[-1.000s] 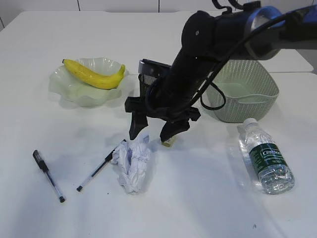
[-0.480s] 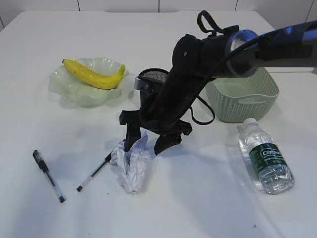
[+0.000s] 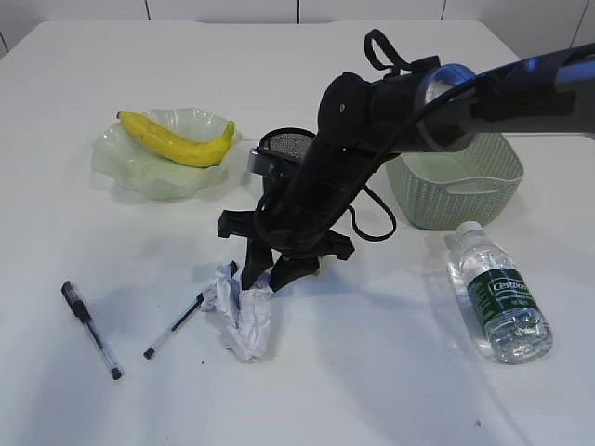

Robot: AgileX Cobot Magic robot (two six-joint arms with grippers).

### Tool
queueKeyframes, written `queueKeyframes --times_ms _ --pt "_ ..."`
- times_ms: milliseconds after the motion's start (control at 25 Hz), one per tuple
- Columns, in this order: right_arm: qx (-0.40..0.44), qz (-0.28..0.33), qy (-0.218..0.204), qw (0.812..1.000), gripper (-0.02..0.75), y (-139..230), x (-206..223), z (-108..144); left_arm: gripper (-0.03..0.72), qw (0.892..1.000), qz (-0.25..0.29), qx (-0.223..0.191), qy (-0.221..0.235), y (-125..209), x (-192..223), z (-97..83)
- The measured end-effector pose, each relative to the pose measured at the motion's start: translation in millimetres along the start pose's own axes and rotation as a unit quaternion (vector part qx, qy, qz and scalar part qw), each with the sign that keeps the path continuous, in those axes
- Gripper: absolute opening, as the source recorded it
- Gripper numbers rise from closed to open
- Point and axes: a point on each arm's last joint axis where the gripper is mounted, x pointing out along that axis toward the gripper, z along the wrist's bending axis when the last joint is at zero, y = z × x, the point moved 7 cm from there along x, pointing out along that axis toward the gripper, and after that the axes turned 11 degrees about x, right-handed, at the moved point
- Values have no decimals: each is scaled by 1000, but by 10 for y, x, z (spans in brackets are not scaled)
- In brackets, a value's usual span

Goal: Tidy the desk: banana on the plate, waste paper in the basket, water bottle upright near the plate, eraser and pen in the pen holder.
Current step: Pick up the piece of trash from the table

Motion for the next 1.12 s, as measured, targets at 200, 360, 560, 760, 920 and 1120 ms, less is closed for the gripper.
queueKeyframes --times_ms 200,360,560,760,920,1120 --pt "1 2 -1 1000 41 7 0 3 460 1000 0 0 0 0 0 0" --pt "2 4 -1 1000 -10 14 0 4 460 1000 0 0 0 0 0 0" --pt "0 18 2 1000 -10 59 -1 -8 460 1000 0 0 0 0 0 0" --pt "-24 33 3 999 -10 124 -85 16 460 1000 1 0 0 3 0 -1" --pt "-47 25 -3 999 -10 150 -280 105 460 1000 3 0 1 9 0 -2" --pt "-75 16 9 997 -10 180 -481 128 460 1000 4 3 -3 12 0 10"
